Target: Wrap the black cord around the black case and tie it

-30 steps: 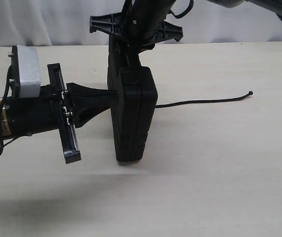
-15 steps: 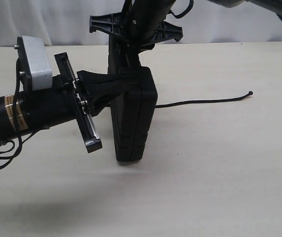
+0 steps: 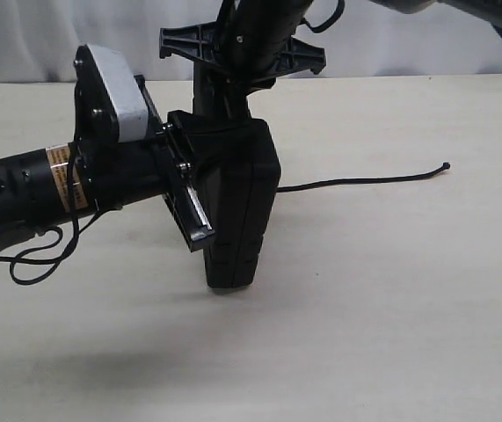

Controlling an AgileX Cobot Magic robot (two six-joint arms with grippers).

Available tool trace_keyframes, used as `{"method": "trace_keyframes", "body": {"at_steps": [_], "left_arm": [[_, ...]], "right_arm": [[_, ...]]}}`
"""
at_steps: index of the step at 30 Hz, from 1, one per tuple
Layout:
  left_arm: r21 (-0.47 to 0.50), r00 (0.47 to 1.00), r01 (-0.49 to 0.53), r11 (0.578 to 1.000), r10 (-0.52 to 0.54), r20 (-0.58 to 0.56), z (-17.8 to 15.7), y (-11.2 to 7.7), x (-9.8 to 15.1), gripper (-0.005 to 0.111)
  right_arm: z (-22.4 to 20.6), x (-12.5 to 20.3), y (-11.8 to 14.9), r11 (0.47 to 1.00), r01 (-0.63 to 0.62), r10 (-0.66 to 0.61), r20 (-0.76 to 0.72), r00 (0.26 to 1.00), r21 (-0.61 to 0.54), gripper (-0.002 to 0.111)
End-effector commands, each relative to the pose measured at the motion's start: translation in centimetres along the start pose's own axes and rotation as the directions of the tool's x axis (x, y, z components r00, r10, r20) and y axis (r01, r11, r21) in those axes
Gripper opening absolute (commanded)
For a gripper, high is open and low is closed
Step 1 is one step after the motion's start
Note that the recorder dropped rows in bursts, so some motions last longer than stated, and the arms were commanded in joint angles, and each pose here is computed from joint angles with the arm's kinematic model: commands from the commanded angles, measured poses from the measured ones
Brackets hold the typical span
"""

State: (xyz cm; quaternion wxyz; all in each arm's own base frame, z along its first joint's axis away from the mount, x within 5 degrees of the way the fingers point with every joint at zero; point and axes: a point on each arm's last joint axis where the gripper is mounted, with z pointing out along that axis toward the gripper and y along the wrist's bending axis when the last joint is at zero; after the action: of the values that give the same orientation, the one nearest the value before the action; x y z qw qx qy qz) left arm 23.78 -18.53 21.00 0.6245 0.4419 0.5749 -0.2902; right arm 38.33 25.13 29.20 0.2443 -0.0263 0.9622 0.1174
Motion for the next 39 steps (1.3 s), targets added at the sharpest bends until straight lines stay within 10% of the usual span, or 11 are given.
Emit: {"method": "trace_keyframes", "body": {"at_steps": [1,39], "left_arm": [[0.012,0.999,-0.003,1.000,0.004,-0.054,0.1,-0.2,0.4,0.000],[0.006,0.984,0.012,1.000,-0.011,-0.177,0.4,-0.1,2.8,0.000]], "right_arm": [[-0.4,0.0,0.2,1.000,-0.008,0.007,-0.009,1.000,-0.009,0.004],[-2.4,-0.8,0.7,0.999,0.018,-0.018,0.009,1.000,-0.032,0.029]]}}
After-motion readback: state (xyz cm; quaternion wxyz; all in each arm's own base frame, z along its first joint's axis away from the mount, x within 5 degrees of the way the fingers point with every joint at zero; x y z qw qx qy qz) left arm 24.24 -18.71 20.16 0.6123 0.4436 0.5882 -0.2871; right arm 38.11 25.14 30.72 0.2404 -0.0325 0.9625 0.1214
